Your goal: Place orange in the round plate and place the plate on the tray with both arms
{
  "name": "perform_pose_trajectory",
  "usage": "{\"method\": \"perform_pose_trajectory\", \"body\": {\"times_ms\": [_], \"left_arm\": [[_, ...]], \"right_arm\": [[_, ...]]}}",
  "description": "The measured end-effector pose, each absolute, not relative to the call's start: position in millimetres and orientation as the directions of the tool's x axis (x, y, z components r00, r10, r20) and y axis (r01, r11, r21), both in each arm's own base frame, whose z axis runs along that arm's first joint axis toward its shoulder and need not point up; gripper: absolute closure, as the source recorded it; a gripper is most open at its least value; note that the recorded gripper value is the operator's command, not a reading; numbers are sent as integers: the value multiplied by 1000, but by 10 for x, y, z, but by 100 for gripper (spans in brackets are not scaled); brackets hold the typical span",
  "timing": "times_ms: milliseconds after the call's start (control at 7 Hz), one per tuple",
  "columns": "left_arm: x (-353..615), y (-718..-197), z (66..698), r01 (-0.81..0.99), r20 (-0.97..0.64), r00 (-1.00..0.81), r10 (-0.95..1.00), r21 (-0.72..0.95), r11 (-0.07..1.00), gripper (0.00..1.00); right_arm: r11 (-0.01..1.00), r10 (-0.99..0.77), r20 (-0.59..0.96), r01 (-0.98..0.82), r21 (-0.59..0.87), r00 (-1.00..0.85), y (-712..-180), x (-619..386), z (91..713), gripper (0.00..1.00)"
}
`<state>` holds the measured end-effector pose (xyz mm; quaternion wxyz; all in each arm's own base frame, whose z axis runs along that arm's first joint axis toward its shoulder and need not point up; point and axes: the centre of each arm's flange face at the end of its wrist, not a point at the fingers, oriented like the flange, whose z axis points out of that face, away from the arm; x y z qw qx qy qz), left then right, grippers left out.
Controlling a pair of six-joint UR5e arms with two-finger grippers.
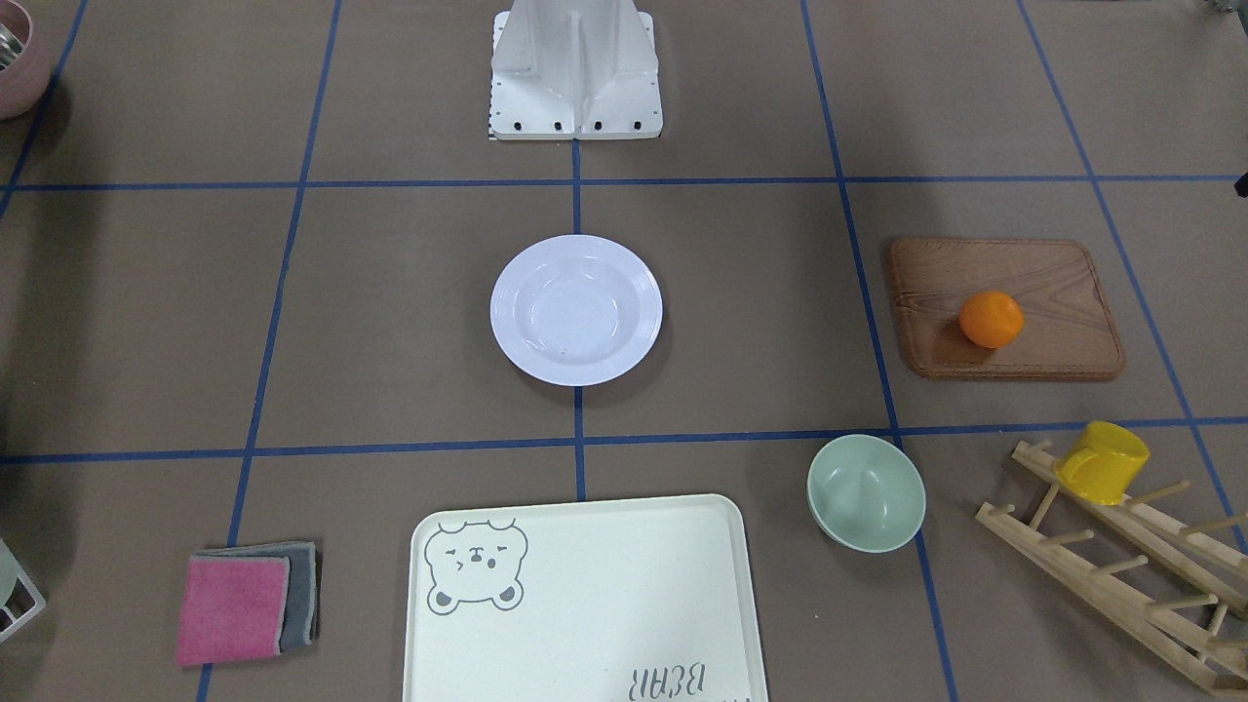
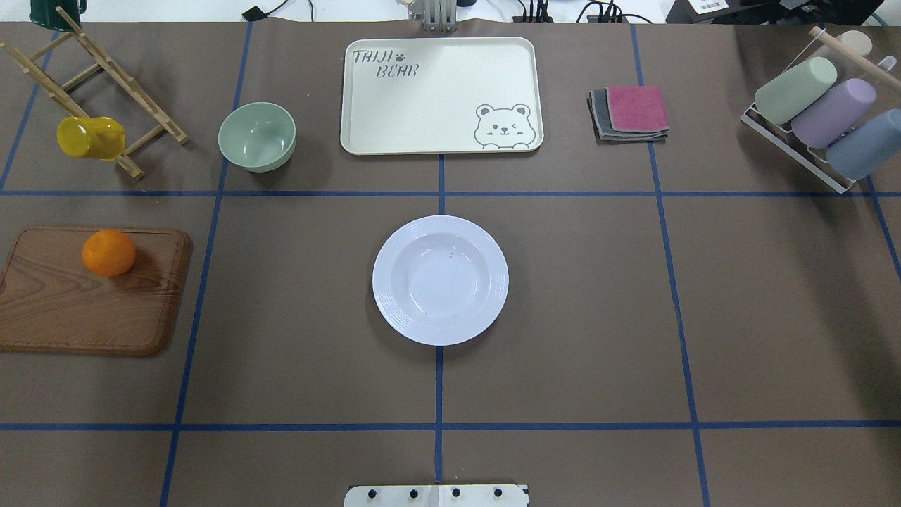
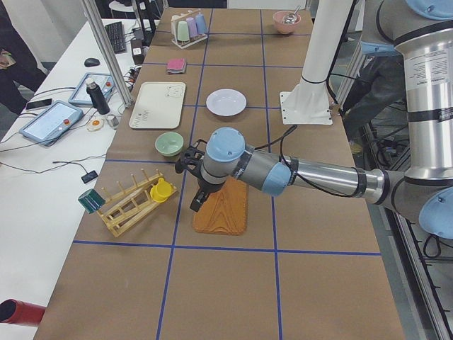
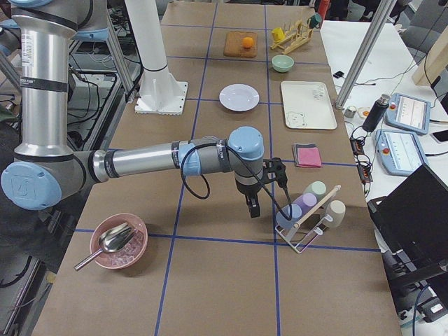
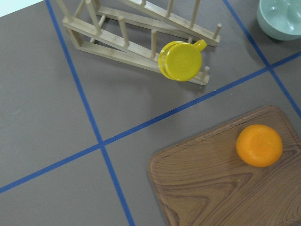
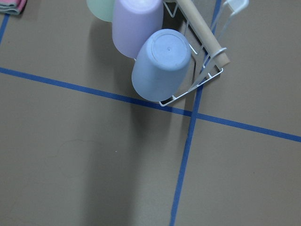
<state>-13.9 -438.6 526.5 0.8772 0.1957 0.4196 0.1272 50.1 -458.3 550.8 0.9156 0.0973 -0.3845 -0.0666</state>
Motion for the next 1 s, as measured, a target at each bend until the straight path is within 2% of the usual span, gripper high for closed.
{"method": "perform_pose_trajectory", "body": {"times_ms": [571, 1000], "left_arm": [[1676, -4534, 5063, -13, -712, 658, 245, 315, 949, 1], [2289, -4683, 5324, -29, -710, 655, 258, 318, 948, 1]], "right_arm": [[982, -117, 719, -27, 186, 685, -4581, 43, 5192, 0], [982, -114, 722, -31, 185, 683, -4571, 3, 5187, 0]]}}
